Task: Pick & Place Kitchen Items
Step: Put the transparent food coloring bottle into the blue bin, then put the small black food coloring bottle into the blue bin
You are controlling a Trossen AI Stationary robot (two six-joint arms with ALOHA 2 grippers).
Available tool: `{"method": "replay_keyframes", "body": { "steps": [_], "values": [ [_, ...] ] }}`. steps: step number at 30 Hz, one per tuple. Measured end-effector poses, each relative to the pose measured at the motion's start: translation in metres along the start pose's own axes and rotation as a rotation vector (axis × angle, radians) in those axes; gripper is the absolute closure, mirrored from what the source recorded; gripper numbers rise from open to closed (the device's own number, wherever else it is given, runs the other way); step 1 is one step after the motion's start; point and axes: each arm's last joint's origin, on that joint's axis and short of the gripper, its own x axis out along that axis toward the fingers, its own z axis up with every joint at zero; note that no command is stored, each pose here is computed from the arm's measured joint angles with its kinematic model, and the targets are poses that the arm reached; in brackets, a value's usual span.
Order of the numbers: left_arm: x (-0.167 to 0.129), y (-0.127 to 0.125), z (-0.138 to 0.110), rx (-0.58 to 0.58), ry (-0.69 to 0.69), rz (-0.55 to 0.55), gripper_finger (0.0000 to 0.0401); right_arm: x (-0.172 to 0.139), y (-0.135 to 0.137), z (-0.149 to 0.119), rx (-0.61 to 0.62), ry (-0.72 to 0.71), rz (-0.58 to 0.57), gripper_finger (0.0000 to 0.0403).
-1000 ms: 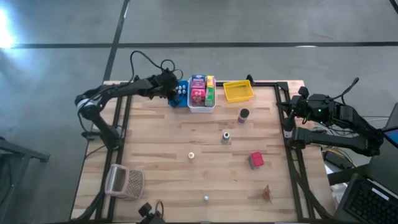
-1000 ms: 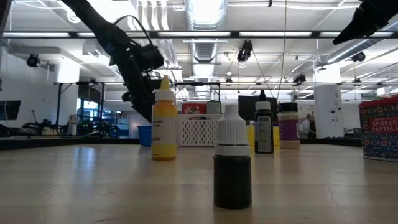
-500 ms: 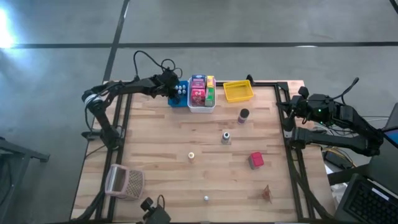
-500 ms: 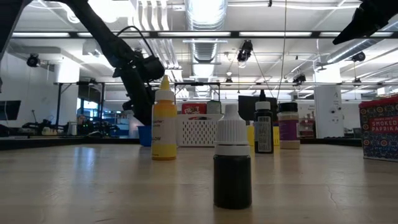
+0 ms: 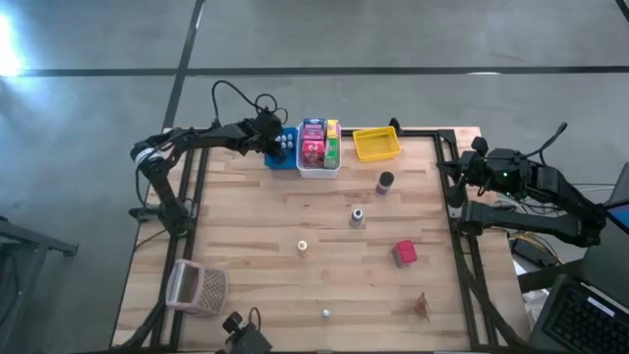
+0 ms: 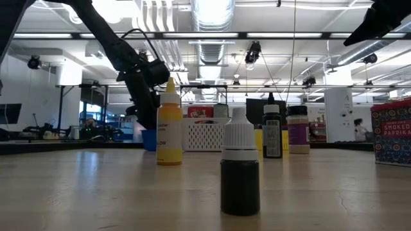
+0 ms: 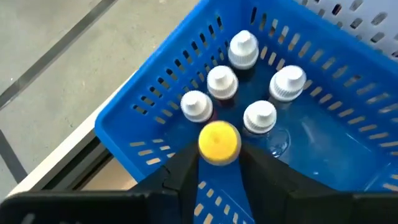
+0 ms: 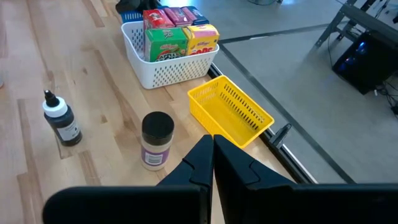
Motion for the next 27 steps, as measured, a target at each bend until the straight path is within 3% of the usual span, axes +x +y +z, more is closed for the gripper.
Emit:
{"method": "replay_keyframes", "body": {
  "steps": [10, 20, 23, 27],
  "values": [
    [-0.003, 0.0, 0.001, 0.011, -0.002, -0.003, 0.023, 0.0, 0.0, 0.0, 0.001, 0.0, 0.0, 0.0394],
    [-0.046, 0.007, 0.011, 0.011, -0.086, -0.003, 0.0222, 0.0, 0.0, 0.0, 0.0, 0.0, 0.0, 0.0394],
    [-0.065, 0.007, 0.011, 0.014, -0.104, -0.043, 0.0222, 0.0, 0.0, 0.0, 0.0, 0.0, 0.0, 0.0394],
    [-0.097, 0.003, 0.011, 0.025, -0.154, -0.188, 0.0222, 0.0, 0.0, 0.0, 0.0, 0.0, 0.0, 0.0394]
  ]
}}
